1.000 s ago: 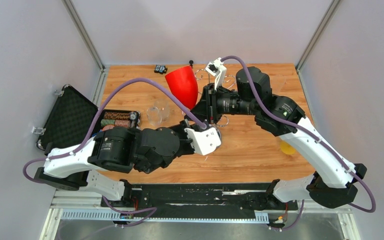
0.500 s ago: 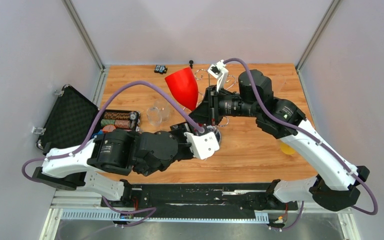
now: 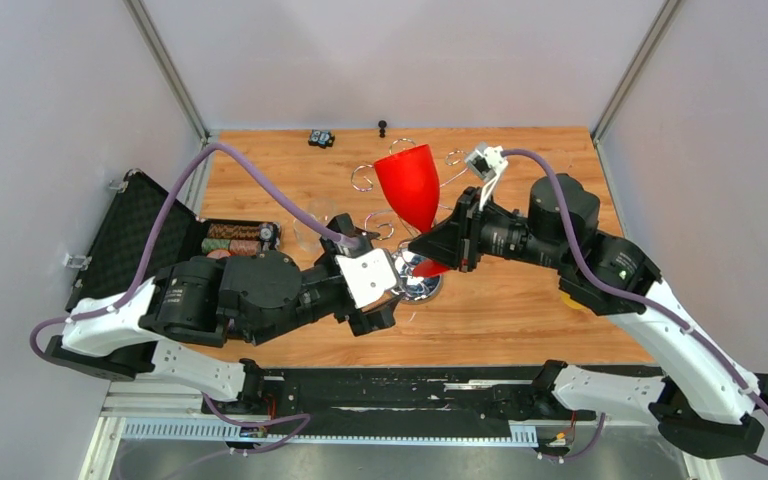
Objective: Take the wine glass off the wine glass rack
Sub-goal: Place the wine glass at the center of the board.
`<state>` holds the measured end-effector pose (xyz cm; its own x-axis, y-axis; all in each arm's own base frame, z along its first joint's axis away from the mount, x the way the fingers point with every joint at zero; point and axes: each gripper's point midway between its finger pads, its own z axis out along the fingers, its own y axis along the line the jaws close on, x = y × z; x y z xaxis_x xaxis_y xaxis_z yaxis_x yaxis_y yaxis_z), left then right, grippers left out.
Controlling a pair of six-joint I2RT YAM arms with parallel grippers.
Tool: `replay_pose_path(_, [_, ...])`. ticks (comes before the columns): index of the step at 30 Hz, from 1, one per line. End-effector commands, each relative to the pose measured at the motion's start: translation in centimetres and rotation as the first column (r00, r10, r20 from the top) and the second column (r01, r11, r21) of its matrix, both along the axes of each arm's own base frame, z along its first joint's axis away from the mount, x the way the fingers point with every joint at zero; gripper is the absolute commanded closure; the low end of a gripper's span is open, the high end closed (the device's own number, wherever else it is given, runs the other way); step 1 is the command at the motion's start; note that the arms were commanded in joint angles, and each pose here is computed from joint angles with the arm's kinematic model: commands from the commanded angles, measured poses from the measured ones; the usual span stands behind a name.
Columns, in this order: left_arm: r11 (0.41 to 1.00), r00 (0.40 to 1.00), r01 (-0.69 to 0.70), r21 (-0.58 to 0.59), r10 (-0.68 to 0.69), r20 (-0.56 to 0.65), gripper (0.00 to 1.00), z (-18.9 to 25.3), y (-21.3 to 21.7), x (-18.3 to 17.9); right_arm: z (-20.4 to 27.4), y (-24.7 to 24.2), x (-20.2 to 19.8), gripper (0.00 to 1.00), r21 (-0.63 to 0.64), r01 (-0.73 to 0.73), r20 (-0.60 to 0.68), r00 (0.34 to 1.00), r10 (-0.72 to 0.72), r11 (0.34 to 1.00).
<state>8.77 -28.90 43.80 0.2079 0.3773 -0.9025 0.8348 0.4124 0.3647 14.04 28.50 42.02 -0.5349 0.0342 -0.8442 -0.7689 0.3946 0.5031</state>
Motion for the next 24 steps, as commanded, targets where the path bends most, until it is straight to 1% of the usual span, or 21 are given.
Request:
replay_pose_path(1, [0.989,0.998,0.023,-0.144,-0.032,-0.058,0.05,2.1,-0.7,-0.8,0.8,-2.0,0.9,1.0,0.013,0.084,0.143,0.986,-0.085,0.996])
replay_pose_path(6, [0.982,0.994,0.033,-0.184,-0.051,-0.095,0.02,2.5,-1.1,-0.9,0.5,-4.1,1.1,1.0,-0.002,0.141,0.234,0.963,-0.136,0.99])
replay_pose_path(11, [0.972,0.985,0.018,-0.236,-0.058,-0.163,0.01,2.6,-0.7,0.2,-0.1,-5.7,1.1,1.0,-0.042,0.176,0.305,0.94,-0.156,0.983])
replay_pose_path(12, [0.968,0.982,0.033,-0.25,-0.077,-0.17,0.01,2.8,-0.8,0.0,-0.2,-5.9,1.2,1.0,-0.051,0.18,0.318,0.935,-0.155,0.982])
replay_pose_path(13, [0.964,0.981,0.012,-0.266,-0.064,-0.185,0.01,2.9,-0.4,0.6,-0.4,-6.1,1.2,1.0,-0.064,0.184,0.329,0.932,-0.153,0.981])
replay_pose_path(14, [0.96,0.977,0.025,-0.279,-0.083,-0.197,0.01,3.1,-0.5,0.5,-0.4,-6.3,1.3,1.0,-0.077,0.188,0.341,0.928,-0.152,0.979])
replay_pose_path(15, [0.955,0.974,-0.001,-0.297,-0.066,-0.216,0.01,3.3,0.0,1.2,-0.6,-6.5,1.4,1.0,-0.092,0.196,0.353,0.923,-0.153,0.976])
replay_pose_path(16, [0.951,0.97,0.011,-0.309,-0.085,-0.227,0.0,3.4,-0.1,1.1,-0.6,-6.6,1.5,1.0,-0.106,0.2,0.37,0.917,-0.148,0.974])
replay_pose_path(17, [0.946,0.967,-0.015,-0.325,-0.069,-0.247,0.0,3.6,0.3,1.8,-0.7,-6.8,1.6,1.0,-0.117,0.203,0.386,0.911,-0.144,0.972])
replay_pose_path(18, [0.942,0.963,0.0,-0.335,-0.091,-0.256,0.0,3.8,0.2,1.7,-0.7,-6.9,1.7,1.0,-0.128,0.204,0.403,0.905,-0.137,0.971])
replay_pose_path(19, [0.937,0.959,-0.027,-0.349,-0.074,-0.273,0.0,3.9,0.6,2.4,-0.7,-7.0,1.7,1.0,-0.135,0.202,0.421,0.898,-0.128,0.97])
replay_pose_path(20, [0.935,0.955,-0.018,-0.355,-0.09,-0.284,0.0,4.0,0.5,2.4,-0.8,-7.0,1.7,1.0,-0.143,0.2,0.437,0.891,-0.119,0.969])
replay_pose_path(21, [0.929,0.951,-0.044,-0.367,-0.073,-0.301,0.0,4.2,0.8,3.1,-0.9,-7.1,1.9,1.0,-0.161,0.197,0.466,0.879,-0.102,0.967])
replay_pose_path(22, [0.929,0.945,-0.029,-0.369,-0.095,-0.314,0.0,4.2,0.7,2.9,-1.1,-7.2,2.0,1.0,-0.174,0.199,0.486,0.869,-0.091,0.965])
replay_pose_path(23, [0.924,0.939,-0.06,-0.378,-0.076,-0.335,0.0,4.3,1.0,3.7,-1.1,-7.3,2.1,1.0,-0.187,0.202,0.506,0.859,-0.082,0.961])
replay_pose_path(24, [0.924,0.933,-0.045,-0.381,-0.098,-0.347,0.0,4.3,0.9,3.5,-1.2,-7.3,2.3,1.0,-0.2,0.205,0.525,0.848,-0.072,0.958])
